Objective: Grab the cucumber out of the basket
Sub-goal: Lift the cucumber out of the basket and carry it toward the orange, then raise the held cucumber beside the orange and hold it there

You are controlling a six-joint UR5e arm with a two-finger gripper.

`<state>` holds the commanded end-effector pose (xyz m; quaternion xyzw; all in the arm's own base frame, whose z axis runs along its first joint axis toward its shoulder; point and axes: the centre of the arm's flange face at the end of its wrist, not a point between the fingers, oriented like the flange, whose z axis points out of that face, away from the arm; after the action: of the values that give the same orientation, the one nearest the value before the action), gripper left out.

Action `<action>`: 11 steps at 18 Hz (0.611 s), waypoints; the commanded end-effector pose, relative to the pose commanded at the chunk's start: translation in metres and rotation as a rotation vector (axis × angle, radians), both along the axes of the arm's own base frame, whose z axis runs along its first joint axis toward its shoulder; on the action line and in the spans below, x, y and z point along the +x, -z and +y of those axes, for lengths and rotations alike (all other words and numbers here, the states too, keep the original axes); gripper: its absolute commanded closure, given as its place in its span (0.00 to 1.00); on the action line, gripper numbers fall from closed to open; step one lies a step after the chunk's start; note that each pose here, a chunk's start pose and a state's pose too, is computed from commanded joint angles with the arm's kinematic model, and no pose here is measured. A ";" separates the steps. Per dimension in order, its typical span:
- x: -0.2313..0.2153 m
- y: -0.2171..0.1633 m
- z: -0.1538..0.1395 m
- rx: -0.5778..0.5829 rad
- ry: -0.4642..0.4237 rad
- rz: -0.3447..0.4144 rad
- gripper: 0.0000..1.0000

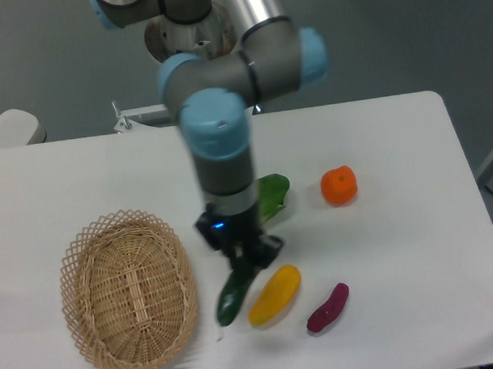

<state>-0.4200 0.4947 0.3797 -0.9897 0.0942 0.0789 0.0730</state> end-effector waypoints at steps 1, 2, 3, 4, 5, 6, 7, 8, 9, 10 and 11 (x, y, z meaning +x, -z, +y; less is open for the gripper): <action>-0.015 -0.003 -0.012 -0.009 0.011 0.003 0.82; -0.029 -0.006 -0.025 -0.018 0.020 0.003 0.82; -0.041 -0.009 -0.036 -0.026 0.037 0.006 0.82; -0.053 -0.011 -0.048 -0.038 0.055 0.006 0.82; -0.064 -0.016 -0.058 -0.045 0.072 0.010 0.82; -0.074 -0.019 -0.069 -0.054 0.090 0.012 0.82; -0.082 -0.021 -0.078 -0.061 0.107 0.012 0.82; -0.090 -0.022 -0.087 -0.067 0.134 0.019 0.82; -0.098 -0.021 -0.094 -0.073 0.156 0.022 0.82; -0.103 -0.018 -0.098 -0.081 0.180 0.024 0.82; -0.109 -0.016 -0.103 -0.088 0.199 0.024 0.82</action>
<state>-0.5287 0.3915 0.3952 -0.9767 0.1964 0.0789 0.0358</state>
